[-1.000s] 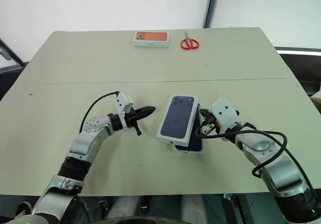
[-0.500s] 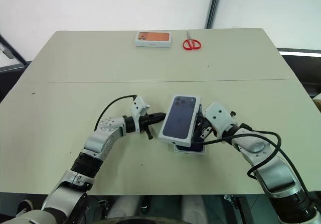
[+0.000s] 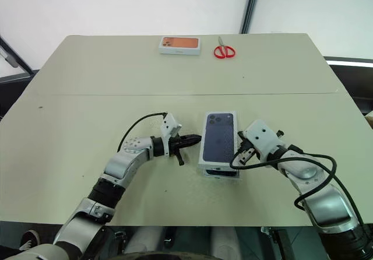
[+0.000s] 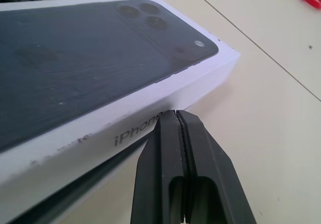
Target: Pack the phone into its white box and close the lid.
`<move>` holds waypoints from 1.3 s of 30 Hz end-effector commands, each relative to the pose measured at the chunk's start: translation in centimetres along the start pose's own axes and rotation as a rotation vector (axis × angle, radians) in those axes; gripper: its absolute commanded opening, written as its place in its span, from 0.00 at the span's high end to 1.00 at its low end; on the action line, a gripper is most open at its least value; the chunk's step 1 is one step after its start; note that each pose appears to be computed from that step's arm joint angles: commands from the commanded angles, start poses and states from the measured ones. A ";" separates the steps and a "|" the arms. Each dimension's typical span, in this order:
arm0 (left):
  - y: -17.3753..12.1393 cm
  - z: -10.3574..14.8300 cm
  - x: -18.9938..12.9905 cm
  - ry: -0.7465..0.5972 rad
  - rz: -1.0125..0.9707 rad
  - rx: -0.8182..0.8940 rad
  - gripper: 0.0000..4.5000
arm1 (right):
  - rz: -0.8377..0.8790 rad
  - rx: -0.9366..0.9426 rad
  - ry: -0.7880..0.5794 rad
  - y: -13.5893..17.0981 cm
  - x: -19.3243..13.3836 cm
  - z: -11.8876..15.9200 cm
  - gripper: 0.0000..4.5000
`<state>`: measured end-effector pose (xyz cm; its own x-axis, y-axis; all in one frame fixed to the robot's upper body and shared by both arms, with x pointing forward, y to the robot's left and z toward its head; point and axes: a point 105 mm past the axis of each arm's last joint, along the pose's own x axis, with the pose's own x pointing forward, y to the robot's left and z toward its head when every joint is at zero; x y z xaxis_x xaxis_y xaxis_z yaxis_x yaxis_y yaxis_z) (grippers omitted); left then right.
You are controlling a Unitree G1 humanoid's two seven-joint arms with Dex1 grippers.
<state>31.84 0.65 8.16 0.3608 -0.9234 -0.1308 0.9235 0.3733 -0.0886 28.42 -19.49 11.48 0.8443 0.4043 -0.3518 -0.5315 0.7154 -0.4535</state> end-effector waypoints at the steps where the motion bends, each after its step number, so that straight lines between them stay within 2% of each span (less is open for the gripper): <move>1: -0.9 1.2 0.4 -0.027 -0.040 0.040 1.00 | -0.017 -0.042 -0.036 -0.4 -0.8 1.1 1.00; 10: -1.1 1.4 0.0 -0.028 -0.048 0.040 1.00 | 0.002 -0.058 -0.023 0.5 -1.6 0.7 1.00; 18: -1.1 2.1 0.5 -0.054 -0.046 0.023 1.00 | -0.039 -0.001 -0.050 -0.8 -1.2 1.3 1.00; 27: -1.5 1.9 0.6 -0.050 -0.056 0.022 1.00 | 0.006 -0.008 -0.038 0.5 -0.7 1.1 1.00; 33: -1.6 1.9 0.5 -0.047 -0.055 0.020 1.00 | -0.046 0.001 0.001 -0.5 -0.9 0.2 1.00; 39: -1.6 2.0 0.6 -0.052 -0.055 0.017 1.00 | -0.091 0.063 -0.025 -1.5 -0.9 0.5 1.00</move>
<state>31.20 0.03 8.84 0.3342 -0.9347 -0.1213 0.9325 0.3466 -0.1013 28.24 -20.39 11.72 0.8721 0.3563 -0.3354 -0.4781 0.7668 -0.4284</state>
